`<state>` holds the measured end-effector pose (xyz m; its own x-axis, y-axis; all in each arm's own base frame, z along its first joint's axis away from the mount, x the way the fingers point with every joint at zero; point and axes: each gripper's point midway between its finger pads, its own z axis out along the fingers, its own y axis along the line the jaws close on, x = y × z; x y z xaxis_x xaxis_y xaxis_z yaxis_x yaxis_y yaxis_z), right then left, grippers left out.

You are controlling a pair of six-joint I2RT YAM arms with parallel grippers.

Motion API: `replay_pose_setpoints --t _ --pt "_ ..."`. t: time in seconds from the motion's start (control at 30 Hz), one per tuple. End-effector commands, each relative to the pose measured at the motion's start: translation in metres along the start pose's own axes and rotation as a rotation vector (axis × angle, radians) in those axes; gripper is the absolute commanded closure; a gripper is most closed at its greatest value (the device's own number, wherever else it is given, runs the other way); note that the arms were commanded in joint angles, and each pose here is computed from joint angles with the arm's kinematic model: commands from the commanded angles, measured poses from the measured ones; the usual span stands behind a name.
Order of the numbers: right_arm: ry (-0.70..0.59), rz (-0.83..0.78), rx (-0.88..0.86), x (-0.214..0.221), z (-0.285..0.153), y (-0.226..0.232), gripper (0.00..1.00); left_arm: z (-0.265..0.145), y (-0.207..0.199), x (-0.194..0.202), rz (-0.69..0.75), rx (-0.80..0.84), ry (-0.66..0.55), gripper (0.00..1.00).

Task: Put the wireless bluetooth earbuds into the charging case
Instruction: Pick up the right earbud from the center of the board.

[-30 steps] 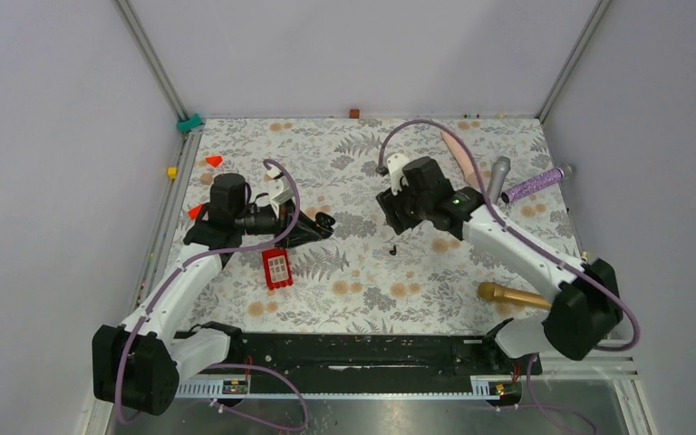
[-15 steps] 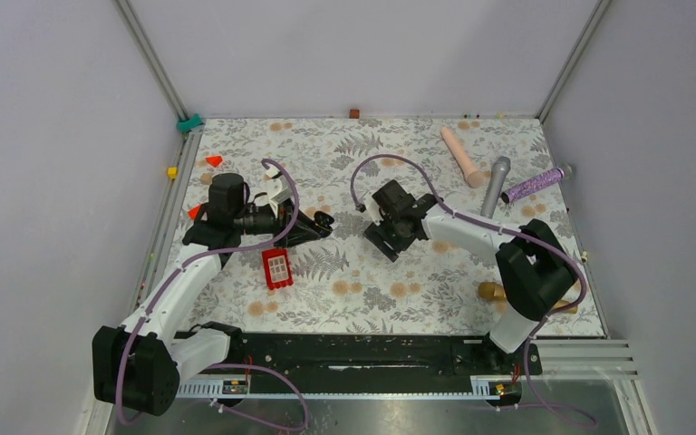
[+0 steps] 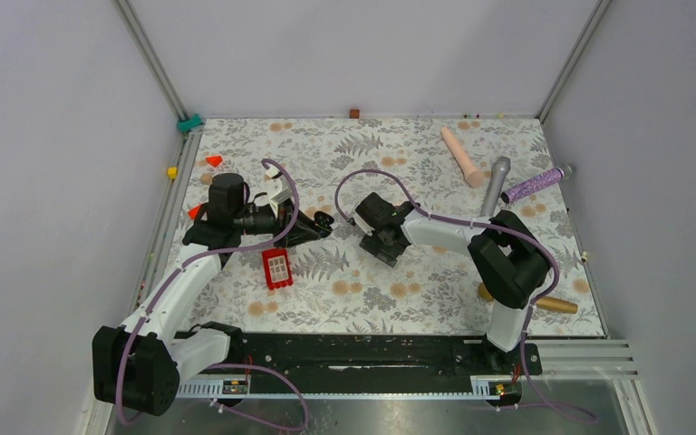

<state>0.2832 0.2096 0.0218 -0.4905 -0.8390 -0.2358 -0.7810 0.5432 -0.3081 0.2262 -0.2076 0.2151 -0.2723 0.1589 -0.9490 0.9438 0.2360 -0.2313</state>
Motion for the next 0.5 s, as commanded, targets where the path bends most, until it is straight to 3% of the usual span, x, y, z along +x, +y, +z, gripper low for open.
replay_pose_setpoints --t 0.0,0.47 --pt "-0.013 -0.015 0.092 -0.013 -0.004 -0.019 0.24 -0.002 -0.003 -0.01 0.049 0.023 -0.024 1.0" --pt "-0.017 -0.026 0.239 -0.012 -0.013 -0.052 0.23 -0.002 -0.004 -0.011 0.047 0.028 -0.025 1.0"
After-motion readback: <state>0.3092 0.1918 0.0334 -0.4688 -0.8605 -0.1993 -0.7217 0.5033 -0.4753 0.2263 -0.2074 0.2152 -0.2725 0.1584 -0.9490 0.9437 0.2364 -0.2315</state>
